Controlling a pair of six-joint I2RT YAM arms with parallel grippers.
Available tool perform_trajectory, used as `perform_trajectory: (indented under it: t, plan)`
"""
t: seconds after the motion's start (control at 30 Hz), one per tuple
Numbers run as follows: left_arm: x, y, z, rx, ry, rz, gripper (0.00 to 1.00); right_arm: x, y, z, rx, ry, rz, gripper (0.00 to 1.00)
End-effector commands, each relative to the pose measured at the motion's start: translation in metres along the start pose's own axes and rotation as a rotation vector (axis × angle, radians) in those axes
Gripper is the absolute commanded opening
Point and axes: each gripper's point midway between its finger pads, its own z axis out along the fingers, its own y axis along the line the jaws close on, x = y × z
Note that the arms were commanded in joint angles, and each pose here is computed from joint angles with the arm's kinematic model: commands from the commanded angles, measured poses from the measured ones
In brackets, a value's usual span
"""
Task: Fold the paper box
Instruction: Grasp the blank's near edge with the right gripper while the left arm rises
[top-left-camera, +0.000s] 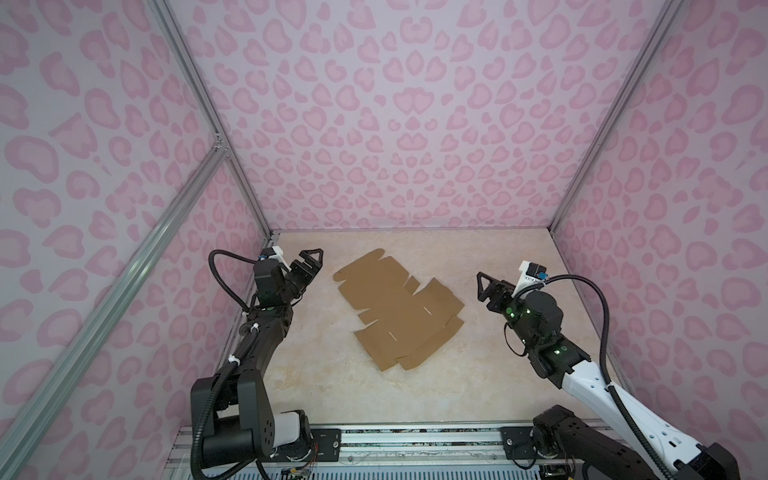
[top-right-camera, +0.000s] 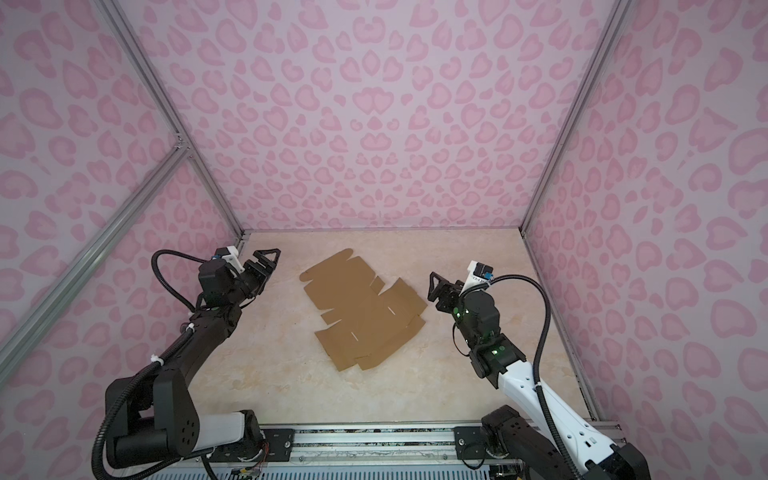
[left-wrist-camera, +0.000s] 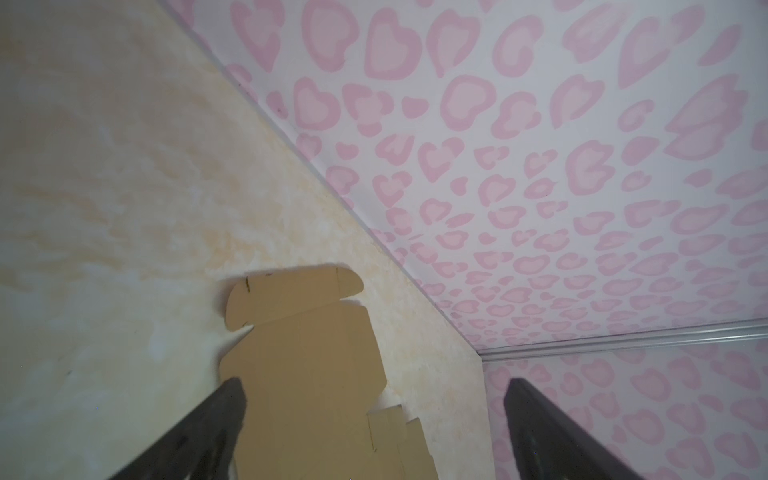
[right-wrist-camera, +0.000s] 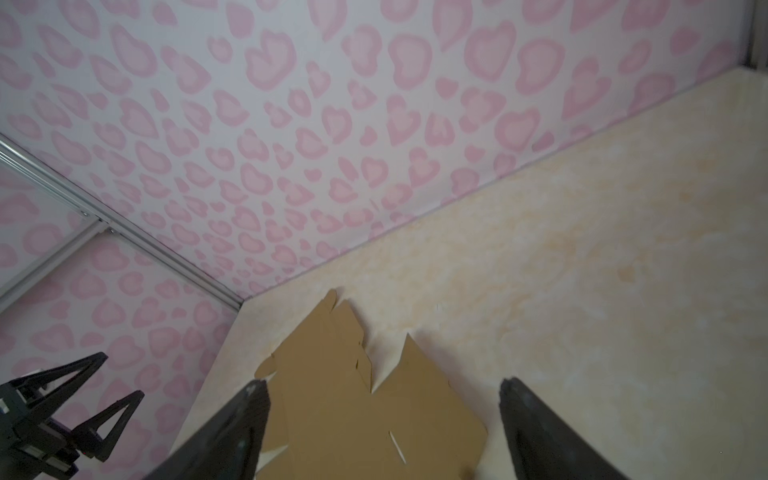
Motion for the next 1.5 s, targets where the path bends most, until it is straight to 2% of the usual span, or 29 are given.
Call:
perform_trajectory:
  t: [0.0,0.17,0.3,0.43,0.57,0.73,0.87,1.0,1.27,1.47]
  plan:
    - [0.015,0.019,-0.02,-0.126,0.022,-0.015,1.0,0.072,-0.025,-0.003,0.13,0.231,0.122,0.82]
    - [0.026,0.026,-0.05,-0.266,-0.001,0.08,0.99,0.126,-0.014,-0.008,0.122,0.334,0.214,0.77]
    - [0.032,0.026,-0.063,-0.298,0.009,0.135,0.99,0.147,-0.013,-0.006,0.122,0.362,0.293,0.7]
    - [0.035,0.025,-0.068,-0.313,0.014,0.185,0.98,0.178,-0.019,-0.004,0.168,0.428,0.375,0.67]
    - [0.037,0.023,-0.068,-0.311,0.019,0.196,0.98,0.194,-0.027,0.004,0.175,0.409,0.472,0.62]
    - [0.04,0.023,-0.064,-0.311,0.044,0.198,0.98,0.205,-0.012,0.02,0.137,0.457,0.453,0.56]
    - [0.042,0.025,-0.064,-0.311,0.049,0.205,0.98,0.213,-0.021,0.027,0.15,0.456,0.468,0.45]
    - [0.043,0.024,-0.064,-0.306,0.055,0.207,0.98,0.217,-0.031,0.031,0.161,0.447,0.502,0.39]
    - [0.044,0.025,-0.062,-0.306,0.061,0.207,0.98,0.2,-0.035,0.04,0.192,0.376,0.393,0.33]
    - [0.045,0.02,-0.064,-0.285,0.065,0.216,0.98,0.202,-0.047,0.051,0.19,0.399,0.382,0.28]
